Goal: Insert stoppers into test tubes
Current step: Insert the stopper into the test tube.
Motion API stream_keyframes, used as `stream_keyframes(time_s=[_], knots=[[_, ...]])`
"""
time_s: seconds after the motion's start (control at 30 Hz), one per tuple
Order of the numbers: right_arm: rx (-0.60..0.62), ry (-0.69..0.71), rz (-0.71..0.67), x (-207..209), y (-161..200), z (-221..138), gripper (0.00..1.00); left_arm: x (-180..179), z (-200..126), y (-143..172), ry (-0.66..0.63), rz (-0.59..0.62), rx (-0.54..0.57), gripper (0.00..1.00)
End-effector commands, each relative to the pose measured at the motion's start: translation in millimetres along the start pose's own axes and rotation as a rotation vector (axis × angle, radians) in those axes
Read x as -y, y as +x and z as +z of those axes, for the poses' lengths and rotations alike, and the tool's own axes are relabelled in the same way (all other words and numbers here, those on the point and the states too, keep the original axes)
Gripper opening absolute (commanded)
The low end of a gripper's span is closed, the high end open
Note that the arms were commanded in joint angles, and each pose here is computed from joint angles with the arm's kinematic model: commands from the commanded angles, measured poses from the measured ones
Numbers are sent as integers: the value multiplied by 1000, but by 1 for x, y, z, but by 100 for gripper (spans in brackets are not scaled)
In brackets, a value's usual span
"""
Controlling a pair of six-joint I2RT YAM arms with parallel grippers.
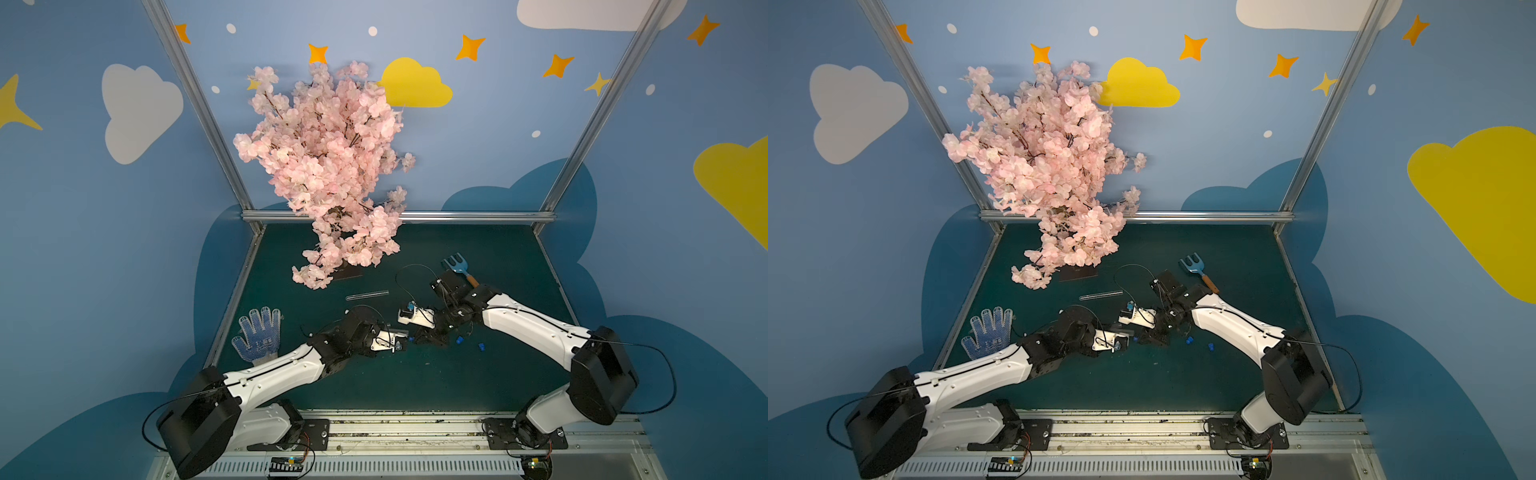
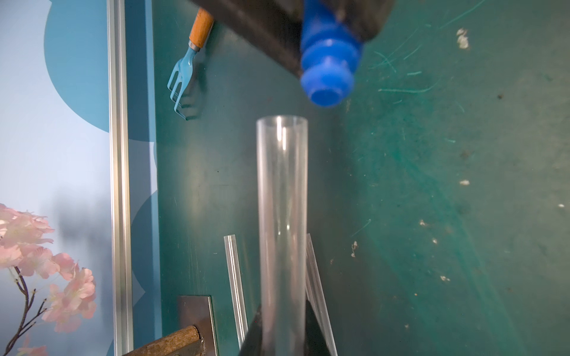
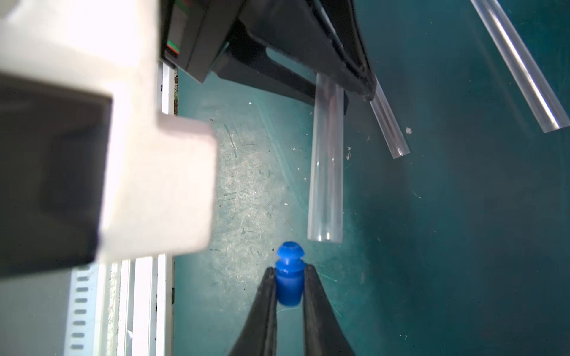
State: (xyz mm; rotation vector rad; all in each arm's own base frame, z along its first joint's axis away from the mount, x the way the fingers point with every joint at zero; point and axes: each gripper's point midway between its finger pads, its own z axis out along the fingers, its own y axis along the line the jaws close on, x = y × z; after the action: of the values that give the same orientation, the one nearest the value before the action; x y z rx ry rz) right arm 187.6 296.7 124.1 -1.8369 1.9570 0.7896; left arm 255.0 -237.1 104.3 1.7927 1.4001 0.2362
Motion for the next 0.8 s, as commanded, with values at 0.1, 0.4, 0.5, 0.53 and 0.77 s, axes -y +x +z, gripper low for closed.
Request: stream_keyframes(time_s=[0.1, 0.4, 0.5, 0.53, 0.77], knots=[[1, -5, -9, 0, -7, -1, 15, -3, -2, -10, -6, 27, 41, 6], [-23, 11, -5, 4, -2, 0, 14, 2, -1, -9, 9, 37, 38, 6], [-26, 11, -6, 4, -2, -1, 14, 2, -1, -7, 10, 38, 32, 6], [-25, 13, -8, 4, -3, -1, 14, 3, -1, -7, 13, 39, 29, 6], [-25, 16, -9, 4, -3, -1, 14, 8, 1, -6, 30, 56, 27, 6]])
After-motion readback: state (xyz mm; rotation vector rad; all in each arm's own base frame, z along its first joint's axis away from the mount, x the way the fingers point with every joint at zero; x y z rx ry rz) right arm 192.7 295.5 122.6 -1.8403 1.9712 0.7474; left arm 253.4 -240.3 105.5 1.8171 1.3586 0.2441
